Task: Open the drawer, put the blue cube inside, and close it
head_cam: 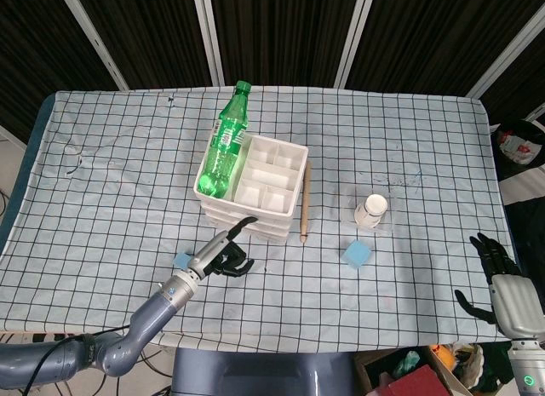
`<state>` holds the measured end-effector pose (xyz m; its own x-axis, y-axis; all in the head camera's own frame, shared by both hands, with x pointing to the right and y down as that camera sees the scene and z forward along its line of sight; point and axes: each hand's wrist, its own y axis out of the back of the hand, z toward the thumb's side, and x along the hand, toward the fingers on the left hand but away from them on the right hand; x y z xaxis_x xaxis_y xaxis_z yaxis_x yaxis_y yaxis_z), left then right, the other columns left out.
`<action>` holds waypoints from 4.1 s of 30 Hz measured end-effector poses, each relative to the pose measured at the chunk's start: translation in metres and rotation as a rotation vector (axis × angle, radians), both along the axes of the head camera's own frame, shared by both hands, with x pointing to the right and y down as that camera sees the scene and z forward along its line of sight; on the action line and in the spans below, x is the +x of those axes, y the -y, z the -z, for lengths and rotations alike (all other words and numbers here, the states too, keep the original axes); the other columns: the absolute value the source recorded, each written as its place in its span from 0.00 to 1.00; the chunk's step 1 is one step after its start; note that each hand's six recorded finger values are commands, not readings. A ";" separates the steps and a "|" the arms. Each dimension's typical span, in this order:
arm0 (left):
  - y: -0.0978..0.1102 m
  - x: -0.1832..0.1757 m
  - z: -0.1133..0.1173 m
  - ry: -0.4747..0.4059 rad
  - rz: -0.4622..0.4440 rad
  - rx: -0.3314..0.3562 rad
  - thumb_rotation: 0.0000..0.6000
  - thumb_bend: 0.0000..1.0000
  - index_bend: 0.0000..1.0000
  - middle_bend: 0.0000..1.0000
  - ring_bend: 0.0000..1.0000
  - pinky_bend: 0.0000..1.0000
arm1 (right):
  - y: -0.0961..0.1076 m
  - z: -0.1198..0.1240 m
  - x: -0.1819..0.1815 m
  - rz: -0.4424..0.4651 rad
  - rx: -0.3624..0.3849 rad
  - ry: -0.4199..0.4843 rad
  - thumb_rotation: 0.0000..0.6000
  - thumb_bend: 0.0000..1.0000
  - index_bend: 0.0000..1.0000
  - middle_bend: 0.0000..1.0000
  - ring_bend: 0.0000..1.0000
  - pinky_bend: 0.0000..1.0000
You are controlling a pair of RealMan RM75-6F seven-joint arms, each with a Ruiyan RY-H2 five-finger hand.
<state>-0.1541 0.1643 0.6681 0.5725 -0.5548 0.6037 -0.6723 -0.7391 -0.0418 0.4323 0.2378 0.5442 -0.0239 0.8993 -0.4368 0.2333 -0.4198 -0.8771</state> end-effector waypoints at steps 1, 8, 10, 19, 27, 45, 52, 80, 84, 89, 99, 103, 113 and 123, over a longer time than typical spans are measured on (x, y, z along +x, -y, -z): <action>0.000 0.000 0.000 0.000 0.000 0.001 1.00 0.44 0.06 0.95 0.93 0.87 | 0.000 0.000 0.000 0.000 0.000 0.000 1.00 0.25 0.00 0.00 0.00 0.18; 0.000 0.001 0.002 -0.006 0.002 0.002 1.00 0.44 0.06 0.95 0.93 0.87 | 0.000 0.000 -0.001 0.000 -0.002 0.002 1.00 0.25 0.00 0.00 0.00 0.18; 0.000 0.002 0.002 -0.006 0.001 0.003 1.00 0.44 0.06 0.95 0.93 0.87 | 0.000 0.000 -0.001 0.001 -0.002 0.003 1.00 0.25 0.00 0.00 0.00 0.18; 0.000 0.003 0.001 -0.008 0.000 0.003 1.00 0.44 0.06 0.95 0.93 0.87 | 0.000 0.000 0.000 -0.001 0.000 0.003 1.00 0.25 0.00 0.00 0.00 0.18; -0.001 0.003 0.001 -0.006 -0.004 0.002 1.00 0.44 0.06 0.95 0.93 0.87 | 0.000 0.000 0.000 -0.002 -0.001 0.002 1.00 0.25 0.00 0.00 0.00 0.18; -0.003 0.001 0.003 -0.008 -0.007 -0.001 1.00 0.45 0.16 0.95 0.93 0.87 | 0.000 0.000 0.000 -0.001 0.000 0.001 1.00 0.25 0.00 0.00 0.00 0.18; -0.007 -0.001 0.006 -0.016 -0.013 -0.003 1.00 0.45 0.16 0.95 0.93 0.87 | 0.000 0.000 -0.001 0.000 0.003 0.001 1.00 0.25 0.00 0.00 0.00 0.18; -0.028 -0.029 0.013 -0.012 -0.017 -0.024 1.00 0.45 0.13 0.95 0.93 0.87 | 0.000 0.001 -0.001 0.002 0.007 0.000 1.00 0.25 0.00 0.00 0.00 0.18; -0.033 -0.033 0.017 -0.005 -0.040 -0.004 1.00 0.45 0.10 0.95 0.93 0.87 | 0.000 0.001 -0.001 0.001 0.007 0.000 1.00 0.25 0.00 0.00 0.00 0.18; -0.037 -0.040 0.024 0.032 -0.102 0.075 1.00 0.45 0.10 0.95 0.93 0.87 | 0.000 0.001 -0.001 0.001 0.008 0.000 1.00 0.25 0.00 0.00 0.00 0.18; -0.030 -0.052 0.050 0.207 -0.242 0.407 1.00 0.45 0.10 0.96 0.93 0.87 | -0.001 0.001 -0.002 0.003 0.008 -0.001 1.00 0.25 0.00 0.00 0.00 0.18; -0.025 -0.050 0.064 0.266 -0.289 0.507 1.00 0.45 0.11 0.96 0.93 0.87 | -0.001 0.001 -0.001 0.002 0.007 0.000 1.00 0.25 0.00 0.00 0.00 0.18; -0.008 -0.043 0.083 0.373 -0.333 0.640 1.00 0.44 0.14 0.96 0.94 0.87 | -0.001 0.001 -0.001 0.001 0.007 0.001 1.00 0.25 0.00 0.00 0.00 0.18; 0.010 -0.052 0.074 0.554 -0.323 0.599 1.00 0.44 0.16 0.97 0.94 0.87 | -0.001 0.001 -0.001 0.002 0.006 0.000 1.00 0.25 0.00 0.00 0.00 0.18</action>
